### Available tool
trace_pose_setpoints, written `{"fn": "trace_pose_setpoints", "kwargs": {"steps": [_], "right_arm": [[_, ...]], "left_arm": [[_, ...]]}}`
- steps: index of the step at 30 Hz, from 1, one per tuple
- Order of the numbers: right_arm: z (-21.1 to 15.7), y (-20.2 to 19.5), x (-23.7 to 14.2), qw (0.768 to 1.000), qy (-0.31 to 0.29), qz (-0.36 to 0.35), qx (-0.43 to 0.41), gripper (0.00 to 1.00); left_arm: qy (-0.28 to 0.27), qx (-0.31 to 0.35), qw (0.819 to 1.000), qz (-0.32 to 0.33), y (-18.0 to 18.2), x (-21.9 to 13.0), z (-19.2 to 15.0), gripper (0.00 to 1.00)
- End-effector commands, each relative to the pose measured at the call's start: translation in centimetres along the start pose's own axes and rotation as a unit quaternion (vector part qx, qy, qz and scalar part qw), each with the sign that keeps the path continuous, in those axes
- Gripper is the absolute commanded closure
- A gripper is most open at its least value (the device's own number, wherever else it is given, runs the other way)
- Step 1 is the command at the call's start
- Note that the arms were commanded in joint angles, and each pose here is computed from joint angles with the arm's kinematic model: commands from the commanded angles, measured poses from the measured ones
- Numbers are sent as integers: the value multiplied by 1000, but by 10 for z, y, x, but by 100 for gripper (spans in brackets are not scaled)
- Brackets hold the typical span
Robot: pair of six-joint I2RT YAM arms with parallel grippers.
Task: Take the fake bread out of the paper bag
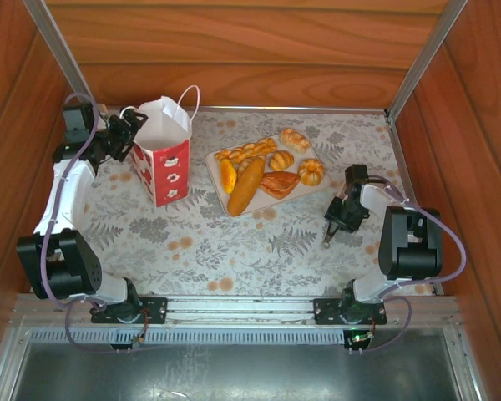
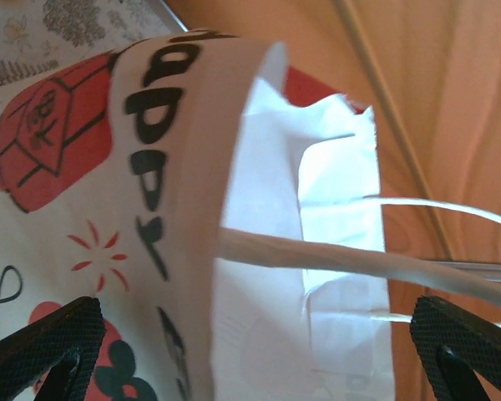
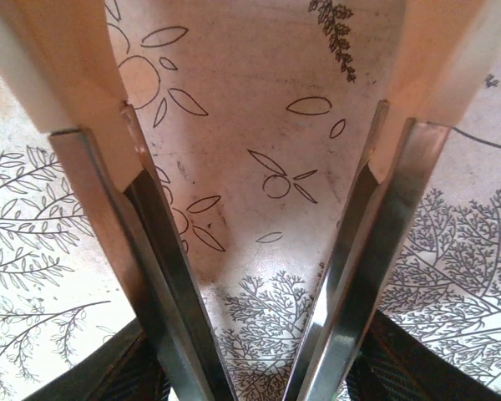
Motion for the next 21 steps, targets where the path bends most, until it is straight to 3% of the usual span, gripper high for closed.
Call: {"fn": "trace_pose_setpoints", "kwargs": {"steps": [1, 5, 11, 18, 21], "right_arm": [[0, 2, -3, 1000, 13, 7, 10, 46], [1, 2, -7, 1000, 4, 6, 10, 46], [4, 3, -9, 1000, -2, 6, 11, 46], [5, 3, -8, 1000, -3, 4, 11, 47], [6, 3, -8, 1000, -3, 3, 11, 47]], "left_arm": [[15, -11, 1000, 14, 11, 4, -5, 10], [18, -19, 1000, 17, 15, 7, -6, 32], [26, -16, 999, 14, 15, 9, -8, 52], [28, -17, 999, -20, 9, 18, -1, 69], [22, -23, 998, -50, 4, 26, 6, 71]]}}
Point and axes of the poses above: each hand's point on the last joint's axis, 136 mm out from that joint toward the fingers, its own x axis out along the fingers, its own y axis along the line the jaws close on, z = x × y, the point moved 4 cm from there along -x, back along the fingers, and after that the axes turned 4 degrees about x, right-handed, at the moved point
